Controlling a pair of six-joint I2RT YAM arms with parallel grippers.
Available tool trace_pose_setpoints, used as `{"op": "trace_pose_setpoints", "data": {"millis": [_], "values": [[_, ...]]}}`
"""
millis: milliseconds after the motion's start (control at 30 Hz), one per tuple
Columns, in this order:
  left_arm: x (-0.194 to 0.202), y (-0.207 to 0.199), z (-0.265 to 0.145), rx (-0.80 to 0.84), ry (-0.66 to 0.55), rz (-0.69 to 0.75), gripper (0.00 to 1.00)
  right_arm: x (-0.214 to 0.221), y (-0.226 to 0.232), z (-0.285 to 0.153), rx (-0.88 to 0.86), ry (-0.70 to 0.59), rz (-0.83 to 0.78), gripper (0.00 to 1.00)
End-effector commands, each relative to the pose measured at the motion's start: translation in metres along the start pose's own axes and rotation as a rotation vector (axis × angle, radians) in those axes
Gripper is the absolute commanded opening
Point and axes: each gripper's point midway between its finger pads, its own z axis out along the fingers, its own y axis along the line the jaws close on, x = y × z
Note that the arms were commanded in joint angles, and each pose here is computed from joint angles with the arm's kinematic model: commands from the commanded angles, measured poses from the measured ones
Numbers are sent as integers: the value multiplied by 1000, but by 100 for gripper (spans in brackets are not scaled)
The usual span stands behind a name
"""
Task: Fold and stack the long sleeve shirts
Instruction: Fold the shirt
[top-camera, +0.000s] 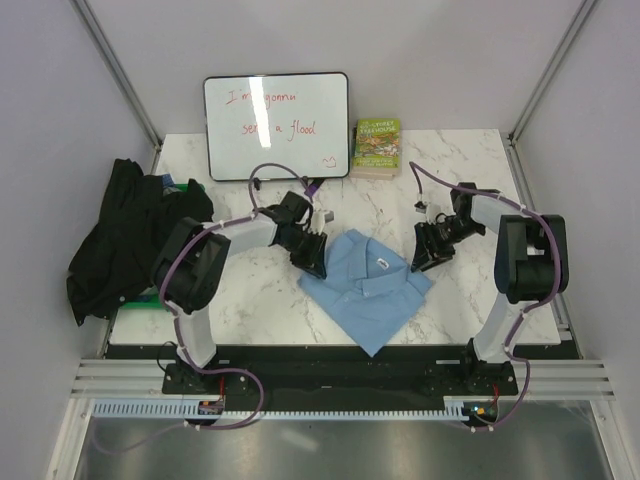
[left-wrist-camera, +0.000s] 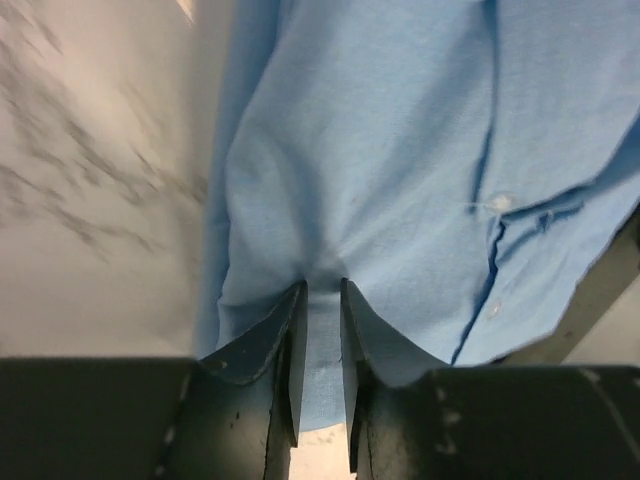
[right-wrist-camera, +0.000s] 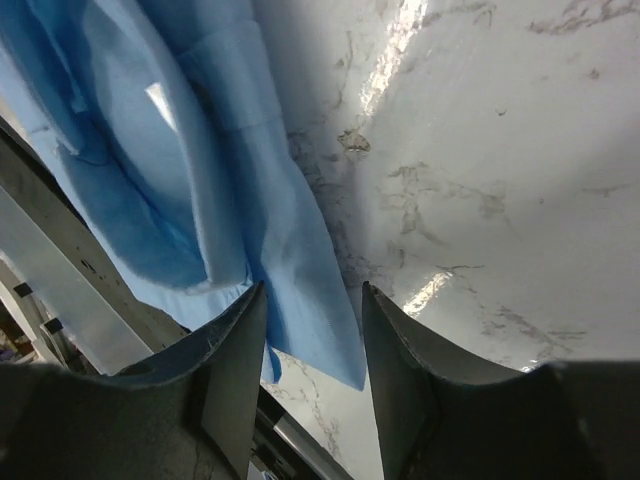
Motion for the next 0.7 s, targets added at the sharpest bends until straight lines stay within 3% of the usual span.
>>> {"op": "trace_pose_setpoints", "data": {"millis": [0,133,300,467,667], "values": [[64,-48,-10,175,95,-134,29,-22,-12,-7,50,-21,-81,50],[56,-93,-49,332,-14,-81,38,-41,-16,-19,90,-51,-145,50],[-15,-78,-102,210,-319,111,41,-58,-10,-36,112,-90,-204,48],[-24,-83,-91,357,-248,110,34,-52,33,-48,-11,-159,-168,43],[-44,-60,-59,319,-211,77,31,-33,52,-40,-100,-156,-94,41]]}}
